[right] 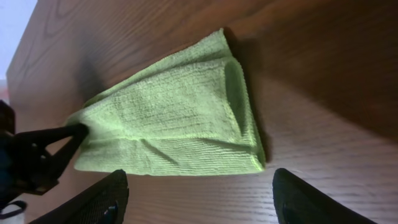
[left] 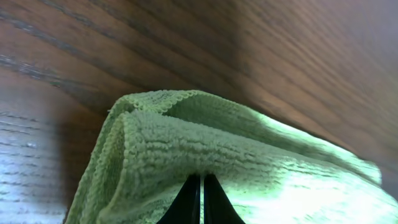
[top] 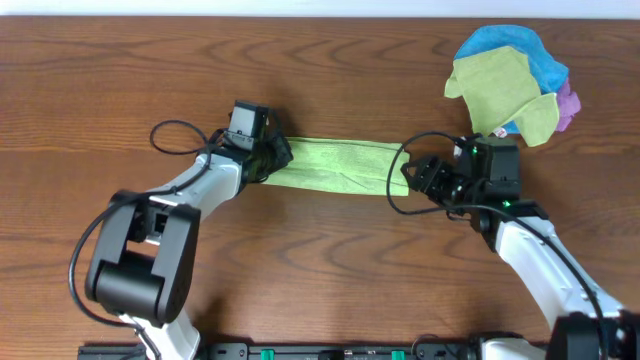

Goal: Fold the cloth

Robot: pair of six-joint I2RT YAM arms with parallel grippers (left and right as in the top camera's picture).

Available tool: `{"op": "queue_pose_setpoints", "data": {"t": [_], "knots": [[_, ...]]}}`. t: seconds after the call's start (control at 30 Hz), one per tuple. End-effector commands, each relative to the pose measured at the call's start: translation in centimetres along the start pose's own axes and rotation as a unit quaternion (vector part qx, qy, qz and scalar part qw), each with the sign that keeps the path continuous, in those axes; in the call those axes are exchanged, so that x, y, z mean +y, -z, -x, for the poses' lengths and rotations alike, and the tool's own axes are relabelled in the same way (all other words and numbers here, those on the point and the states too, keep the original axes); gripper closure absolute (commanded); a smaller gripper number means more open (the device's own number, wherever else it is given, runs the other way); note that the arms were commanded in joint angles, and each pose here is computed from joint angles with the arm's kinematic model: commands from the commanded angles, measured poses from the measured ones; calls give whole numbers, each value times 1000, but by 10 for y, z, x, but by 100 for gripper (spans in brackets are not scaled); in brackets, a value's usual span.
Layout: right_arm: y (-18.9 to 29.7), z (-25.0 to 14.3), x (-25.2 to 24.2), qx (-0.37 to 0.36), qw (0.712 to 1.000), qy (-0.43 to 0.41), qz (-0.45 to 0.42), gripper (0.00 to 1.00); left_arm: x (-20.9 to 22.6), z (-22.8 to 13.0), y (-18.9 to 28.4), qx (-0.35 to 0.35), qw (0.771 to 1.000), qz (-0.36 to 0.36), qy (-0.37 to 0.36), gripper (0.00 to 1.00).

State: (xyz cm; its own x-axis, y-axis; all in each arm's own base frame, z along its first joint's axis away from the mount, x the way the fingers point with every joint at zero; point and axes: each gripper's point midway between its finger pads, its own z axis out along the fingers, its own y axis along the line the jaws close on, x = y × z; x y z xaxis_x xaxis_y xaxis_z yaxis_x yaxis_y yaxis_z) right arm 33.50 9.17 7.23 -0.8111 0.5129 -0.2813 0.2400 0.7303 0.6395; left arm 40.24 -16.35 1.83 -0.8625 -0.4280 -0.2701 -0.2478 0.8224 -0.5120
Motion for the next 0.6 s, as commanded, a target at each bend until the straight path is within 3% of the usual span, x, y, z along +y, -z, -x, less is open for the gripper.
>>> {"op": "queue_pose_setpoints", "data": {"t": [0.0,0.57], "knots": [[-11,-8,-6,27,999,-31,6,25,6,3,-7,-3,1000,20,-9,94],[-42,-20,-34,58,997,-51,-23,26,22,-1,-8,1,998,56,-8,95]]}}
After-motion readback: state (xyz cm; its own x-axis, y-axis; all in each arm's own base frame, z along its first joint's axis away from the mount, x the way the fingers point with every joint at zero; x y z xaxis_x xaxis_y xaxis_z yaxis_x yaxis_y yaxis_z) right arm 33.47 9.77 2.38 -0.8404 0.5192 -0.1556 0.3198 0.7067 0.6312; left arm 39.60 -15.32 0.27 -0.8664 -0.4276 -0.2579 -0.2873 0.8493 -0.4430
